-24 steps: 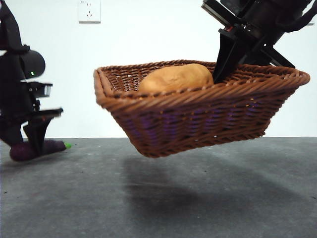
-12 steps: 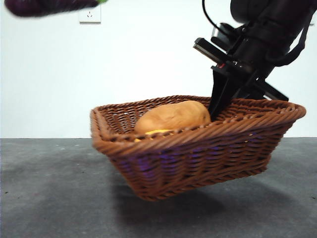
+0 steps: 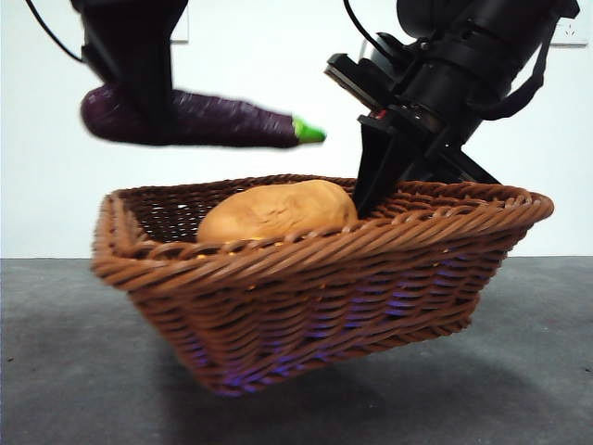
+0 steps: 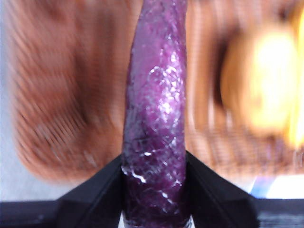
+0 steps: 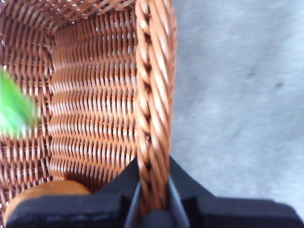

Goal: Help me put the vegetables on the table into the basket

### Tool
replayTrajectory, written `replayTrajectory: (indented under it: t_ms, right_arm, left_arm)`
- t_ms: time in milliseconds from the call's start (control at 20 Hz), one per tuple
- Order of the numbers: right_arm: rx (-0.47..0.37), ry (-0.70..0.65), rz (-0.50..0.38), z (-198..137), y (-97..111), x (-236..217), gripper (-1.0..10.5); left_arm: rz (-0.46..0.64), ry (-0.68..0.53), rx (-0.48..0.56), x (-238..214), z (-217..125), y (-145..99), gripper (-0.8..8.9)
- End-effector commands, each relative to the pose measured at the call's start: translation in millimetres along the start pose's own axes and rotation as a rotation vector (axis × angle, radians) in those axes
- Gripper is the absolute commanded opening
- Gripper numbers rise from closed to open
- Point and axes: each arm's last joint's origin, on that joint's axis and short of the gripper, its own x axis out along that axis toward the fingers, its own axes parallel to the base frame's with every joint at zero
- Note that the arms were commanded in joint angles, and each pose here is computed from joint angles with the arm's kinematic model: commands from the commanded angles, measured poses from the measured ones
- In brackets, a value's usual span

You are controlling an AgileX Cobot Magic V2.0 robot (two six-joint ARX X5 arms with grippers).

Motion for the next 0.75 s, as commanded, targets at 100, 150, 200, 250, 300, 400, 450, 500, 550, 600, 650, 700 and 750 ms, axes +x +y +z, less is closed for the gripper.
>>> replayTrajectory:
  t_ms: [100,150,200,250,300,400,450,500,550,600,650,700,750]
  right_arm:
    - [0.013,-0.015,0.032,4,-4,-4,-0.1]
    - [0.006,-0.014,0.039,4,-4,-4,-0.1]
    - [-0.007,-0.014,0.039,4,-4,-4,-0.1]
    - [-0.01,-0.014,0.039,4,-3,-4,-0.1]
    - [-0.011,-0.015,0.04,4,-3,-4,-0.1]
    - [-0.016,-0.019,0.04,5,-3,-4,-0.1]
    - [-0.017,-0.021,0.041,5,-3,-4,-0.1]
    - [-0.018,-0.022,0.043,5,-3,-4,-0.1]
    - [-0.021,-0.021,0.048,5,-3,-4,-0.1]
    - [-0.022,-0.019,0.055,5,-3,-4,-0.1]
    - [-0.022,-0.018,0.055,5,-2,-4,-0.1]
    - [-0.022,-0.015,0.055,5,-2,-4,-0.1]
    - [-0.022,-0.013,0.054,4,-2,-4,-0.1]
  left_arm:
    - [0.01,0.031,0.165,6,1,0,-0.07]
    - [0.012,0.024,0.222,6,1,0,-0.07]
    - [0.019,0.015,0.28,6,2,1,-0.07]
    - [0.027,0.001,0.337,7,4,2,-0.07]
    - [0.035,-0.008,0.396,7,5,2,-0.08]
    - [0.03,-0.011,0.499,7,6,2,-0.08]
    - [0.027,-0.006,0.541,10,7,3,-0.08]
    - [0.019,0.003,0.556,15,8,4,-0.08]
    - [0.01,0.013,0.561,22,11,6,-0.08]
    - [0.004,0.02,0.562,29,13,8,-0.08]
    - [-0.001,0.024,0.564,36,16,9,-0.08]
    - [0.0,0.019,0.575,42,20,8,-0.08]
    - [0.008,0.003,0.588,45,25,6,-0.08]
